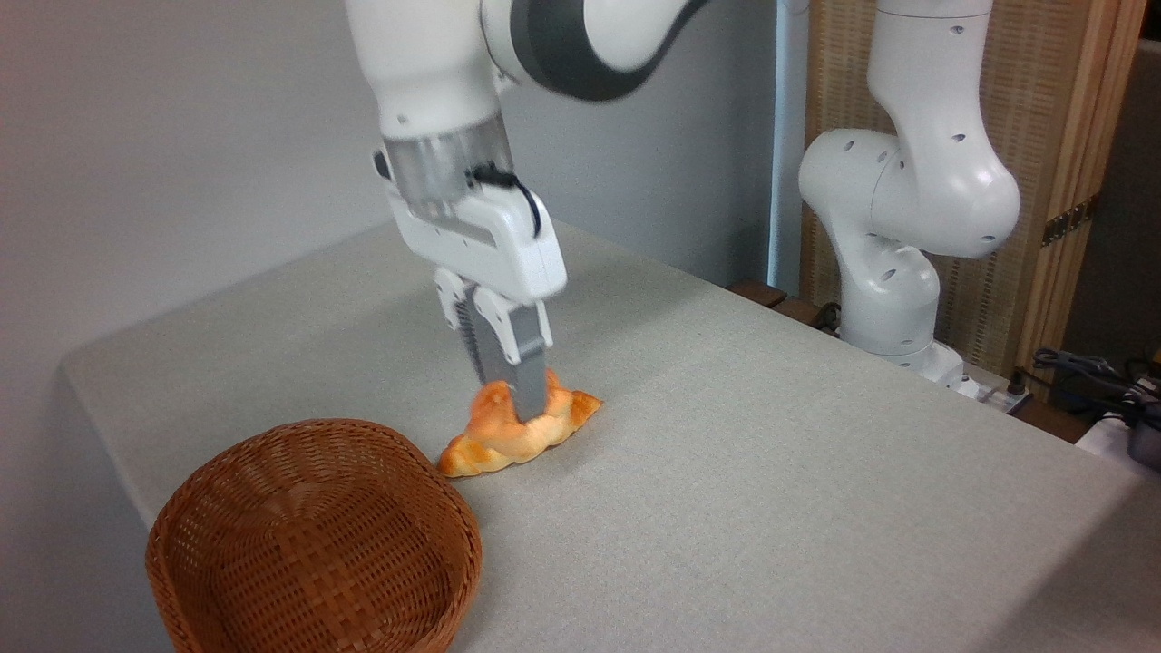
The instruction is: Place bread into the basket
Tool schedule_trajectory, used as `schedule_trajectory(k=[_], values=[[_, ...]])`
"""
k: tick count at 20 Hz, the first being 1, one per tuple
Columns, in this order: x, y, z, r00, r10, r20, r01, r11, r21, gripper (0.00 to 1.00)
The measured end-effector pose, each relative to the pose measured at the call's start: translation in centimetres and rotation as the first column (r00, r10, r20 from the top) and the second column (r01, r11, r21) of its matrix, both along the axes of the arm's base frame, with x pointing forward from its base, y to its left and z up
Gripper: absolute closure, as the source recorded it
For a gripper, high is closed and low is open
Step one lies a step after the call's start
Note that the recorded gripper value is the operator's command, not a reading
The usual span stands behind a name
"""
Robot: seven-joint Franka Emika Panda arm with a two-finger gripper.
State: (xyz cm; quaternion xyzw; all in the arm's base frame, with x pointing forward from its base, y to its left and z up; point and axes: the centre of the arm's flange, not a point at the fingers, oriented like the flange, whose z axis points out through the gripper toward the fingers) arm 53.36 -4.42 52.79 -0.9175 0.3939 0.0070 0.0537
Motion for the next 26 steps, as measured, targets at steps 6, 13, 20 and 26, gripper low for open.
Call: schedule_trajectory(k=[6, 13, 20, 26], values=[[7.7, -3.8, -0.6, 0.999, 0.023, 0.034, -0.021, 0.998, -0.059, 0.51], [14.0, -10.3, -8.9, 0.987, 0.155, 0.031, -0.149, 0.976, -0.156, 0.01], [15.2, -10.9, -9.5, 0.972, 0.224, 0.073, -0.206, 0.959, -0.197, 0.0], [15.3, -10.9, -9.4, 0.972, 0.224, 0.075, -0.206, 0.958, -0.198, 0.0]])
